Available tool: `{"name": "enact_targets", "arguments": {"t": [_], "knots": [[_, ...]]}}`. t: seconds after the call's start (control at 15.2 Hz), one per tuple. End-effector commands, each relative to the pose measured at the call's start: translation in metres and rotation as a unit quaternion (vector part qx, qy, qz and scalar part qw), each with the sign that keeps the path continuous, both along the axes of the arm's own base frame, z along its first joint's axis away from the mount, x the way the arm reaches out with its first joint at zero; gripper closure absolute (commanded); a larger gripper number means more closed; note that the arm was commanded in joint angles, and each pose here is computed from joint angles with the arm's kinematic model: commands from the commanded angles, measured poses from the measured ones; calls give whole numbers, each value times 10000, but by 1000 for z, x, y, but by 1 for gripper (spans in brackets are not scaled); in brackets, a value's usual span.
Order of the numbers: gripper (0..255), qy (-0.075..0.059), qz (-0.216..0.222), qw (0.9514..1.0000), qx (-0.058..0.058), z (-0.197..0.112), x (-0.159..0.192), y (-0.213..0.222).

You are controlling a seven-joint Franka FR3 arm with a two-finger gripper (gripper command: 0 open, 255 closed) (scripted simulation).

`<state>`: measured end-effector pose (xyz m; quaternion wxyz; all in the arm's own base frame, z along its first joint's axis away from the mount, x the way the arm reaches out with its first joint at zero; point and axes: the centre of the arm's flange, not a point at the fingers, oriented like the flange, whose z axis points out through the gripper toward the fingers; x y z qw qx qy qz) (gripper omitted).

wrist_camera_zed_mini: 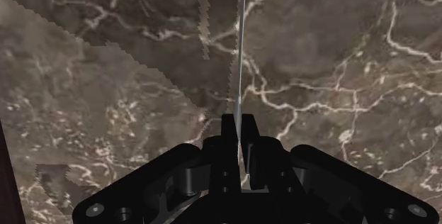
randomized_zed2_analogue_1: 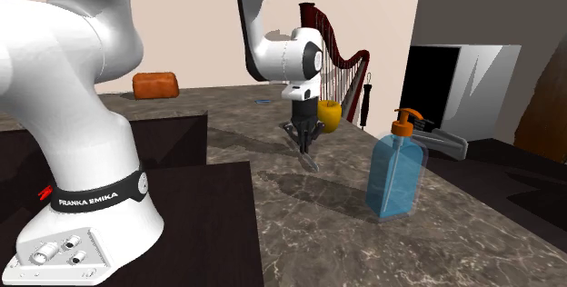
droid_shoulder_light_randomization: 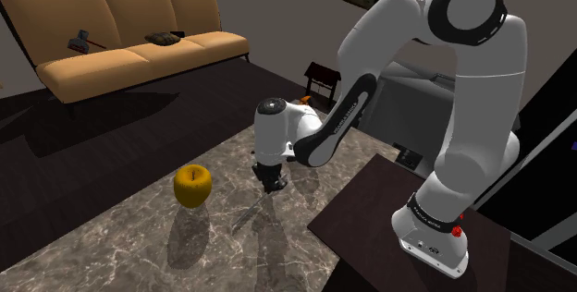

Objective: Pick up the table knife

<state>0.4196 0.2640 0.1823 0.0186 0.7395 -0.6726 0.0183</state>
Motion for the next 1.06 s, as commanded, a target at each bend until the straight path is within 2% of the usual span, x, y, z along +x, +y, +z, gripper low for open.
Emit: {"name": "enact_targets", "arguments": {"t": [0.0, 0.86, 0.99], "knots": [[255, 1, 0, 10000, 0, 8, 0, 0], [255, 1, 0, 10000, 0, 76, 0, 0], [255, 1, 0, 10000, 0, 77, 0, 1]]}}
